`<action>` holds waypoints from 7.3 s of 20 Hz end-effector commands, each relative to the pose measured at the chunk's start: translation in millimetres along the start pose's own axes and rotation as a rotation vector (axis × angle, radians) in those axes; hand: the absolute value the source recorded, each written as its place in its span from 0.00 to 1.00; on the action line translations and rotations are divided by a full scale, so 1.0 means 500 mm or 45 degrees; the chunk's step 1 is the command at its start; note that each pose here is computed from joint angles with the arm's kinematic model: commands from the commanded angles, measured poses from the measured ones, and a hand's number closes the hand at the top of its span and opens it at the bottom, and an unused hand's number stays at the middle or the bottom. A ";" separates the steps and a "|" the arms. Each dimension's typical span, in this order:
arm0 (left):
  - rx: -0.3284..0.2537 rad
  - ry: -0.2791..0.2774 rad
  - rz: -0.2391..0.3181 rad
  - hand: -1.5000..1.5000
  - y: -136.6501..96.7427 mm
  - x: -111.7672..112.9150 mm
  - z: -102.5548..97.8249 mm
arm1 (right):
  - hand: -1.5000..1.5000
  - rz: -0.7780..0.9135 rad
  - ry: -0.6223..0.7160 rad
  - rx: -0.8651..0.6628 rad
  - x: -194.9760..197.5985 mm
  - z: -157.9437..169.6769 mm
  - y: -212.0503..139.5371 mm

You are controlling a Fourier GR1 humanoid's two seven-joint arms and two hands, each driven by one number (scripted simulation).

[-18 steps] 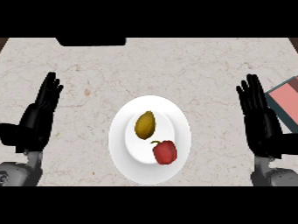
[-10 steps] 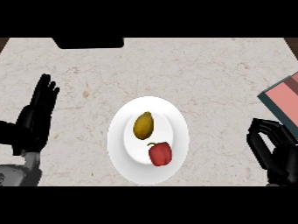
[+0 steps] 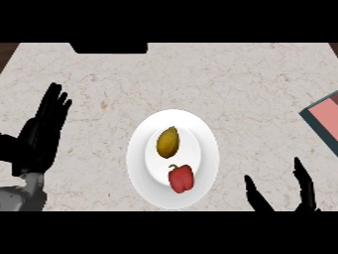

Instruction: Pick the lemon from the plate and place it in the cardboard box

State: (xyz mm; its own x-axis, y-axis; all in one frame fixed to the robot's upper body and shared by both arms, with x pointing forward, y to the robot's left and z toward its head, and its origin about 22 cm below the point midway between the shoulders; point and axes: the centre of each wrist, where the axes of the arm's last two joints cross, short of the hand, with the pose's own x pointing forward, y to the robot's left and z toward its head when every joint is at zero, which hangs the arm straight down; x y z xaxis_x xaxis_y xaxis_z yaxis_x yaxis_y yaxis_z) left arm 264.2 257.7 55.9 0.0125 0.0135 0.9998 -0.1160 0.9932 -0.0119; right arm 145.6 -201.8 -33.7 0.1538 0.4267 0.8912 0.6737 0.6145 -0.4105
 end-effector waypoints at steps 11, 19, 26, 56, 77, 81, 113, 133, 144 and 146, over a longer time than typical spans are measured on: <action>-0.029 0.015 0.010 0.50 -0.014 0.006 -0.008 | 0.00 0.342 0.244 0.646 0.185 0.035 -0.043; -0.030 0.022 0.009 0.50 -0.012 0.005 0.000 | 0.00 0.328 0.215 0.733 0.397 0.014 0.049; -0.011 0.001 0.016 0.50 -0.029 -0.002 -0.016 | 0.00 0.446 0.313 0.744 0.399 -0.001 0.093; -0.019 0.019 0.031 0.50 -0.001 -0.011 0.009 | 0.00 0.470 0.406 0.757 0.325 0.030 0.264; -0.022 0.012 0.035 0.50 -0.011 -0.019 -0.007 | 0.00 0.449 0.429 0.783 0.263 0.016 0.328; -0.014 -0.006 0.020 0.50 -0.004 0.016 0.011 | 0.00 0.461 0.442 0.785 0.276 -0.007 0.347; 0.005 0.031 0.005 0.50 0.017 -0.010 0.005 | 1.00 0.928 -0.855 1.227 0.169 0.150 0.265; 0.029 0.020 0.010 0.50 -0.002 -0.008 0.016 | 1.00 0.524 -0.929 0.672 0.423 -0.016 -0.159; 0.024 0.010 0.002 0.50 0.012 -0.019 0.002 | 1.00 0.557 -0.699 0.504 0.437 -0.215 -0.187; 0.018 0.014 0.024 0.50 0.006 0.002 0.001 | 1.00 0.566 -0.670 0.487 0.413 -0.243 -0.210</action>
State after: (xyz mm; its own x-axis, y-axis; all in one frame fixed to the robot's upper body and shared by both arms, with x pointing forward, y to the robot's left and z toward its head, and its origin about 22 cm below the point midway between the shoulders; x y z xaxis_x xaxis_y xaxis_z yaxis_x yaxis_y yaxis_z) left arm 261.2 264.9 55.2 0.0238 0.0244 0.9994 -0.1335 0.9908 -0.0211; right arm 189.8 -228.2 206.1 -0.0996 0.9108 0.4006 0.3274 0.4102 -0.8512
